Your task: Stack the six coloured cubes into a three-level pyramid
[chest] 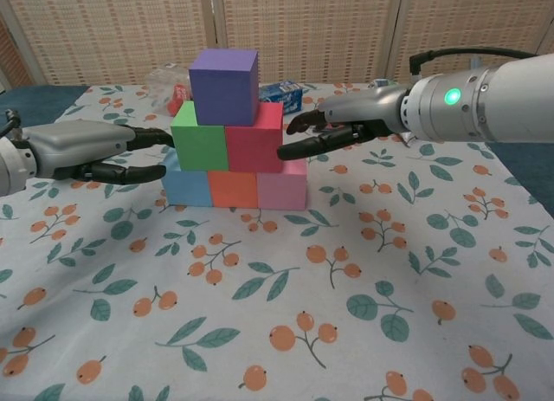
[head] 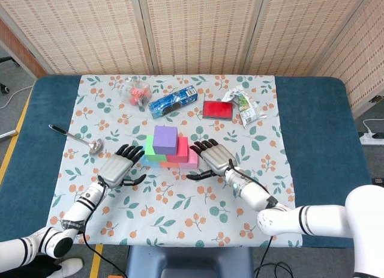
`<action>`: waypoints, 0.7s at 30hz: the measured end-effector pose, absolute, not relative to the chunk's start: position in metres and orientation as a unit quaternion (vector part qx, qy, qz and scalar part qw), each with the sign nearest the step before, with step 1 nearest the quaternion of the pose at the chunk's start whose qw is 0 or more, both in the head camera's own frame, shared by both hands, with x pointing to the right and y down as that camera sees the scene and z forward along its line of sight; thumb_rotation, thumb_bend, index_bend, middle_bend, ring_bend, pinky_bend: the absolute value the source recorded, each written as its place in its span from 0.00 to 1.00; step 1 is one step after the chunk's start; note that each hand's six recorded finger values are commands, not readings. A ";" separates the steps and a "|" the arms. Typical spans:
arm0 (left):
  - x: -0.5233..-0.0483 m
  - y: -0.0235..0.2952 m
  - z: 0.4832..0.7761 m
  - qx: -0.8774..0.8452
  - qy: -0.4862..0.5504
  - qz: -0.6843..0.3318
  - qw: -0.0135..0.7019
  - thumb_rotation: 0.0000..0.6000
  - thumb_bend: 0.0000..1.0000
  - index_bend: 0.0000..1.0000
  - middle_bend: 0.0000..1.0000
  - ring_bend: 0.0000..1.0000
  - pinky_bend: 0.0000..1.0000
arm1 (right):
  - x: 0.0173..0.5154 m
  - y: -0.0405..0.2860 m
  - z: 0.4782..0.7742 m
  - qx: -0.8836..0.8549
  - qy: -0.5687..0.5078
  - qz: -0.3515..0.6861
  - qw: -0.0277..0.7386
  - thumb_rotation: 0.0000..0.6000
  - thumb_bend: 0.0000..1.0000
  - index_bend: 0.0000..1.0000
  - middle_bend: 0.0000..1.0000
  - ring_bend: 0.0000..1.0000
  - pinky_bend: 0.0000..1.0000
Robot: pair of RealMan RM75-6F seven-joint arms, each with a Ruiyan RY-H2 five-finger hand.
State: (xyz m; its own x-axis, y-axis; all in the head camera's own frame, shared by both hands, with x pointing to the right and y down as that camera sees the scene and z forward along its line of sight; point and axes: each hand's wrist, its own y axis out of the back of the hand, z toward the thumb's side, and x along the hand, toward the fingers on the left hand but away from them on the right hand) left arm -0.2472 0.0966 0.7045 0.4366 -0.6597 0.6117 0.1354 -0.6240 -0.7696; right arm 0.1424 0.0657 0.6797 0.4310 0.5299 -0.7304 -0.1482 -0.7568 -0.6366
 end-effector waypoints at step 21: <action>-0.247 0.097 0.706 -0.745 0.172 -0.509 0.396 0.00 0.32 0.03 0.00 0.00 0.00 | 0.137 0.067 0.685 -0.784 -0.116 0.516 0.326 0.09 0.00 0.00 0.00 0.00 0.00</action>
State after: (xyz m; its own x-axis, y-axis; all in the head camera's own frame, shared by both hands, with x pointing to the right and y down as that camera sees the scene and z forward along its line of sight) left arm -0.2469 0.0974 0.7061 0.4237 -0.6587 0.6218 0.1477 -0.6270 -0.7649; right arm 0.1374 0.0673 0.6846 0.4410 0.5187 -0.7325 -0.1539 -0.7603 -0.6311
